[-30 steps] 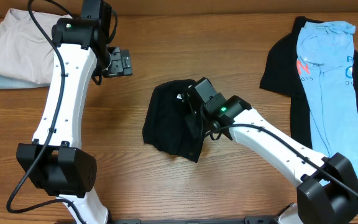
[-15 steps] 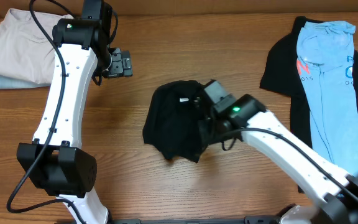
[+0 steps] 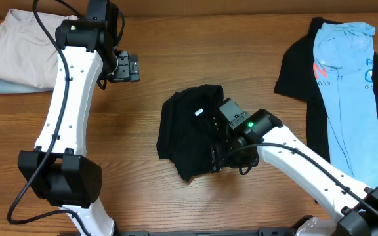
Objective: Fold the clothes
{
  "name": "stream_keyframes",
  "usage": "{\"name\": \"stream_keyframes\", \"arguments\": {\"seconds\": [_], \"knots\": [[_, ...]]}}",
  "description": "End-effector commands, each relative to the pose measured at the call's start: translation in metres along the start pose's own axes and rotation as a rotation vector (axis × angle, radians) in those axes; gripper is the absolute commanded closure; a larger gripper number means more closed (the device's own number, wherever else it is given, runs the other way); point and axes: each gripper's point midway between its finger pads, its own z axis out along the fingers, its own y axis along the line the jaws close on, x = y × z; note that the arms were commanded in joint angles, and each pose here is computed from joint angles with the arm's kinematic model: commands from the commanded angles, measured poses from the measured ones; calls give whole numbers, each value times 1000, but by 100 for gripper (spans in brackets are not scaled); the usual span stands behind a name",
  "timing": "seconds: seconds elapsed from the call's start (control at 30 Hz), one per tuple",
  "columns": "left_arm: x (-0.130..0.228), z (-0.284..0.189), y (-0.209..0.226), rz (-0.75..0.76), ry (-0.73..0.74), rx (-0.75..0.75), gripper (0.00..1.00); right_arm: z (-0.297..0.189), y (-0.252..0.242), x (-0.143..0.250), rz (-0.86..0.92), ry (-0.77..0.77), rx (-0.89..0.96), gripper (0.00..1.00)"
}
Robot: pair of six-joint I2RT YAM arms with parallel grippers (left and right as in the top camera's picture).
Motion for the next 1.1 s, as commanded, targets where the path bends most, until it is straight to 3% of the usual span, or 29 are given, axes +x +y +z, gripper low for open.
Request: {"name": "stream_keyframes", "arguments": {"seconds": [0.0,0.13,0.27,0.63,0.83,1.07], "knots": [[0,4,4,11,8,-15,0,-36,25,-34,-40,-139,-76,30],[0,4,4,11,8,-15,0,-69,40,-80,-98,-350,-87,36],[1,4,4,12,8,-16,0,-67,31,-117,-77,-486,8,44],[0,4,4,11,8,-15,0,-4,19,-176,-47,-542,146,48],[1,4,4,12,12,-16,0,-12,10,-196,-11,-631,184,49],[1,4,4,12,10,-16,0,-12,-17,-195,38,-592,222,48]]}}
